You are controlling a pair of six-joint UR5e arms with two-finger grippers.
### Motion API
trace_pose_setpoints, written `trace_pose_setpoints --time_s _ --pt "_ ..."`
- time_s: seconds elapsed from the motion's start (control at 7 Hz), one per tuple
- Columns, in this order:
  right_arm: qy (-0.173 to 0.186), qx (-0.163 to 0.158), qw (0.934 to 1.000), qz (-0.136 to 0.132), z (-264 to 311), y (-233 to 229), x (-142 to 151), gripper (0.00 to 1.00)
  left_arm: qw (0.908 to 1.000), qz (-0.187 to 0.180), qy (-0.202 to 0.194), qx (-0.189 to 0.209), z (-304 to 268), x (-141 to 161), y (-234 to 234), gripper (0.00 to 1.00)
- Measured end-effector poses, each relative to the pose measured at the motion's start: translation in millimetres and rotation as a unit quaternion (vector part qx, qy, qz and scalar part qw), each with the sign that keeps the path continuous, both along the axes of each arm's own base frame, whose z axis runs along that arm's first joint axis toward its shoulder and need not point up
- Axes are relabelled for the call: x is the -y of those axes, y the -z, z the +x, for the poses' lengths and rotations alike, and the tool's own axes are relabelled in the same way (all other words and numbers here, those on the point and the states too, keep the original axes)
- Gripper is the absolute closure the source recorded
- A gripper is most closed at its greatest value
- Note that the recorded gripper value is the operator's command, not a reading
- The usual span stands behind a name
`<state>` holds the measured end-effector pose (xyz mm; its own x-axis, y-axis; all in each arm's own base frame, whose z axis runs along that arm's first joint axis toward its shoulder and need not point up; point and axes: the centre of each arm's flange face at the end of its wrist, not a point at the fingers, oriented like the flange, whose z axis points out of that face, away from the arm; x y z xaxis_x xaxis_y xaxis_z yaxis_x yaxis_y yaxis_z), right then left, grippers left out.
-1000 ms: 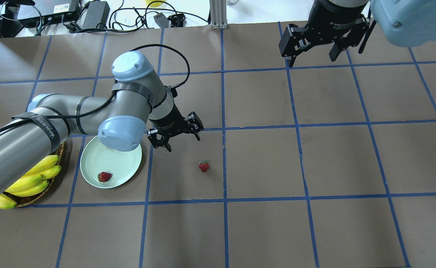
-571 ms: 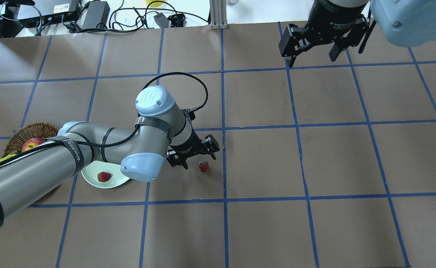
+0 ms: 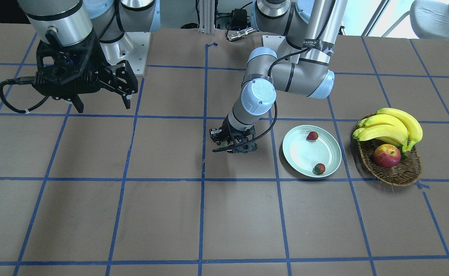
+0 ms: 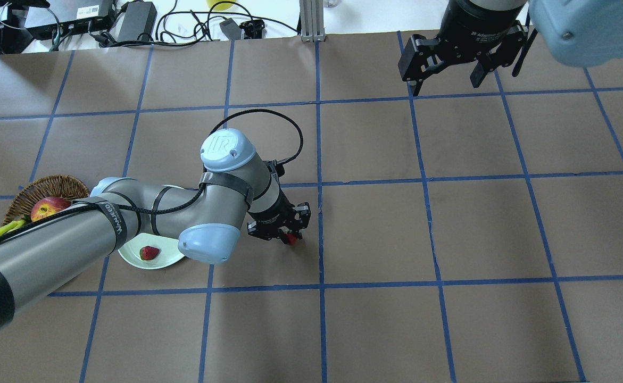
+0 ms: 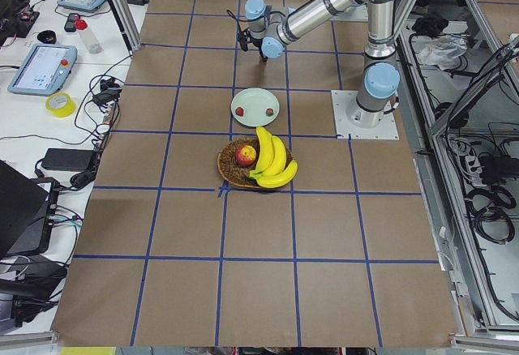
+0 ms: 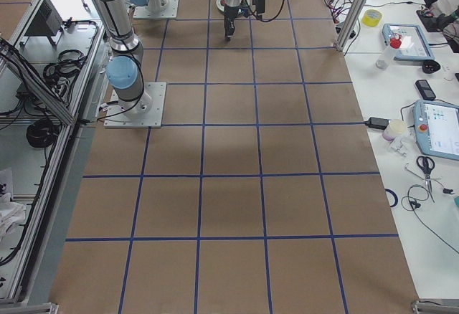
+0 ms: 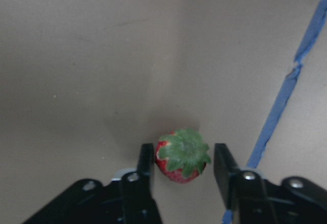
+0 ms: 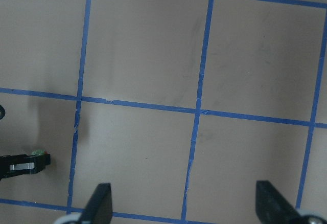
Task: Collect all strawberries into plate
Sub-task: 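Reach the left gripper to the last strawberry and grasp it, then carry the strawberry over the plate and release it with the left gripper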
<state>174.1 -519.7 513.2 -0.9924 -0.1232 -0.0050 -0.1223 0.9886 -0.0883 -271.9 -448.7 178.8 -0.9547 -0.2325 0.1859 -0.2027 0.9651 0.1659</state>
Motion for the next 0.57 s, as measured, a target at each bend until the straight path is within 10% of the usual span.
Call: trace_pose_setpoints --time_s 0.57 --pt "0.000 0.000 1.0000 0.000 0.0 0.0 0.0 0.00 0.9963 0.021 -0.055 0.063 111.5 70.6 -56.4 1.00"
